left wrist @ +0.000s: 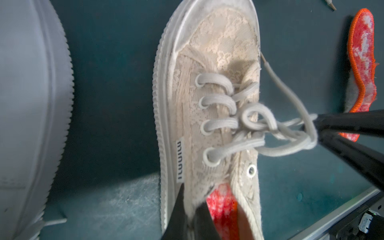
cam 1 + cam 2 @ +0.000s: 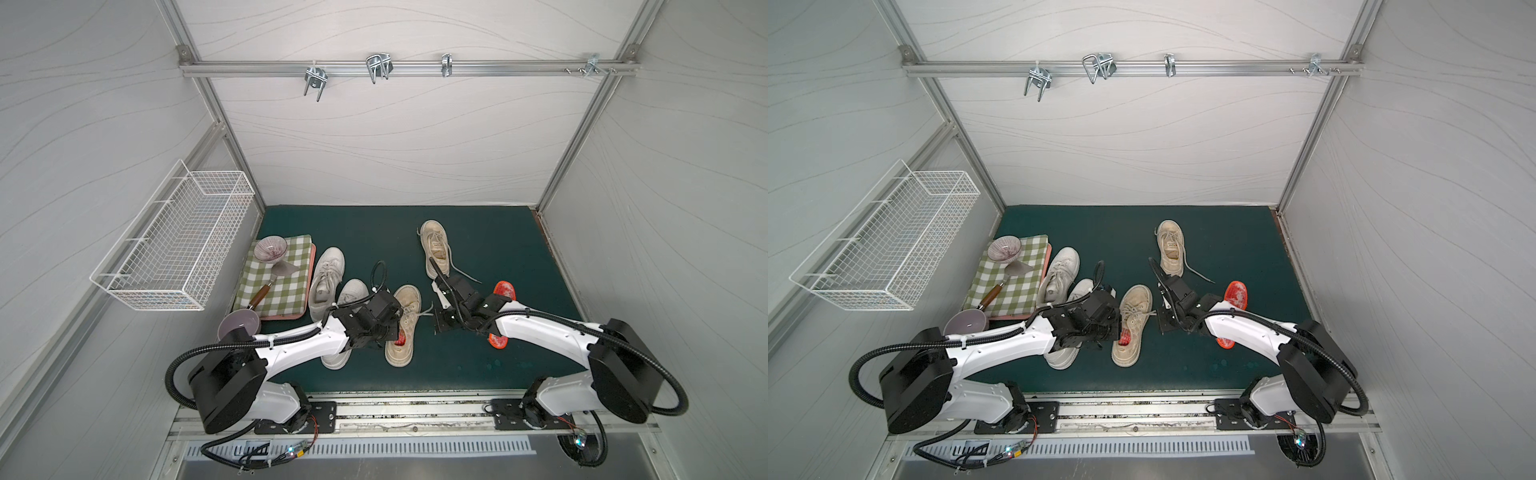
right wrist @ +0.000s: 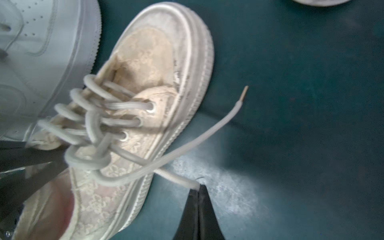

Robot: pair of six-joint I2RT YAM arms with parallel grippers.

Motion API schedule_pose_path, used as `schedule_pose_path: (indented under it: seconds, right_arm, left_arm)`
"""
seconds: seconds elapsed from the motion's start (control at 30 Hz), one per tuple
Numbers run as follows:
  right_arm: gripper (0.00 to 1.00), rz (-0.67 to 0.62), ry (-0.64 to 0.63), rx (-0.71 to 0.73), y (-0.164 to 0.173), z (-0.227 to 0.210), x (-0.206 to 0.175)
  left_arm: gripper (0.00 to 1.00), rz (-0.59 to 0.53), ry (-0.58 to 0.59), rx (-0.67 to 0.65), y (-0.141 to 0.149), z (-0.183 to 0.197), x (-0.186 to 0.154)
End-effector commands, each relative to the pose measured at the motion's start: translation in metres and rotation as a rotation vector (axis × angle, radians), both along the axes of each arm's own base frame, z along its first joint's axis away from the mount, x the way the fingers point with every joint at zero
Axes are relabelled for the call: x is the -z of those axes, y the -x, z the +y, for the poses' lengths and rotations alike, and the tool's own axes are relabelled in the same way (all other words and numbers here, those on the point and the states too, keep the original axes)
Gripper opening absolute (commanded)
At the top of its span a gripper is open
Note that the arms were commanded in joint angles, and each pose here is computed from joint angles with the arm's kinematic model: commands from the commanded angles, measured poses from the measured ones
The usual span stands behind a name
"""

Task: Remove the insole from the shoe
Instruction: Untie the shoelace on the shoe.

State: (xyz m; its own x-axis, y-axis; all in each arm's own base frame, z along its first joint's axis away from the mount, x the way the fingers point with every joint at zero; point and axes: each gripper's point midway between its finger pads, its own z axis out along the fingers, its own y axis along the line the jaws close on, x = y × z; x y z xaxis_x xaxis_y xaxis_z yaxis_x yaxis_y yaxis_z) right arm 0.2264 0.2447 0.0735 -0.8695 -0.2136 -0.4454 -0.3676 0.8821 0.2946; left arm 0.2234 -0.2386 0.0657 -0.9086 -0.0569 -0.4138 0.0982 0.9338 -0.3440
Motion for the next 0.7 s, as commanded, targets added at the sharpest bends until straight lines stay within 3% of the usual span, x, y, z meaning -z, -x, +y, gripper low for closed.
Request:
schedule_pose_path:
  seconds: [0.0,0.5,0.67]
  right_arm:
    - [0.0,0.004,0.019,0.07,-0.002,-0.023,-0.003]
    - [0.0,0.011,0.046,0.244,-0.018,-0.077,-0.01]
    - [0.0,0.042,0.035,0.24,-0.019,-0.076,-0.015]
  left_arm:
    - [0.0,-0.074,0.056,-0.049,-0.015,-0.002,-0.022]
    - [0.0,-0.075,0.07,-0.033,-0.015,-0.006,-0.024]
    - [0.0,-0.078,0.1,-0.014,-0.018,-0.016,-0.028]
